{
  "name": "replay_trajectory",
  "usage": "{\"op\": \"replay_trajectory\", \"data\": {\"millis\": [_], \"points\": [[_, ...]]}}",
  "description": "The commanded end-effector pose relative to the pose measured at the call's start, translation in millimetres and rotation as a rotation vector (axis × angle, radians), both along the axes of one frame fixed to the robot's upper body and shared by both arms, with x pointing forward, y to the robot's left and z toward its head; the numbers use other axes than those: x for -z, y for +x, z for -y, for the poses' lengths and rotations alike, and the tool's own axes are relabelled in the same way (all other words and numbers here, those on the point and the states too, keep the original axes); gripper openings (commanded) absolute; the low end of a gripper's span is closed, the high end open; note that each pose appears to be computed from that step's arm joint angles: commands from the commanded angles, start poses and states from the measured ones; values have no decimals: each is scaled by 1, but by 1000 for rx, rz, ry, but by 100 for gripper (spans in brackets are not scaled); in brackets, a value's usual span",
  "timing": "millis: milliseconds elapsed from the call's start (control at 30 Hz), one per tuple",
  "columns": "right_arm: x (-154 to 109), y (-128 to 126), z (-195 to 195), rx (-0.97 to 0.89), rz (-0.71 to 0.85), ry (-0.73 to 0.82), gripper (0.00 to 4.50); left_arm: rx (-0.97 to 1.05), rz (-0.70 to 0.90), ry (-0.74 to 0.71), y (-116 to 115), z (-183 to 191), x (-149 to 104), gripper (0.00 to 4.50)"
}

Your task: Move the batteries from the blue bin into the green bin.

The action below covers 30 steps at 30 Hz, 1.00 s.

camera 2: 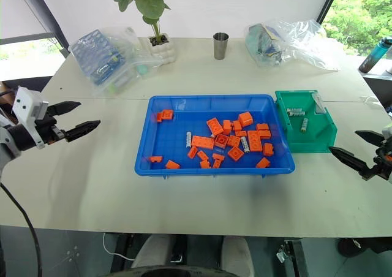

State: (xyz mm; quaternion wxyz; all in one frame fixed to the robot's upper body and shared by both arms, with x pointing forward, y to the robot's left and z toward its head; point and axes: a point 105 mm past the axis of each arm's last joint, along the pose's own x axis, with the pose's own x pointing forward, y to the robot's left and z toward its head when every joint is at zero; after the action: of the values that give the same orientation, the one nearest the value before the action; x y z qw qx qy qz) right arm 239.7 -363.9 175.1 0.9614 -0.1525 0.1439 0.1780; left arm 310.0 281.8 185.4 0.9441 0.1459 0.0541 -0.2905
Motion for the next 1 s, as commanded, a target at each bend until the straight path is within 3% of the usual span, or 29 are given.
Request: {"op": "replay_trajectory", "data": {"millis": [33,433,667,833,1000], "points": [[-6,1,-2,-10,33,-11,445,-8,55,47,-3,-2,-13,450],[-12,4,-2,-8,34,13,445,27,46,-16,-3,9,-14,450],[-29,14,-11,-56,57,-25,445,110,52,-44,-8,28,-24,450],[-53,34,-63,-242,108,20,445,269,-4,-50,-19,52,-32,450],[-53,61,-144,-453,84,37,445,431,-42,-6,-25,76,-36,450]]}}
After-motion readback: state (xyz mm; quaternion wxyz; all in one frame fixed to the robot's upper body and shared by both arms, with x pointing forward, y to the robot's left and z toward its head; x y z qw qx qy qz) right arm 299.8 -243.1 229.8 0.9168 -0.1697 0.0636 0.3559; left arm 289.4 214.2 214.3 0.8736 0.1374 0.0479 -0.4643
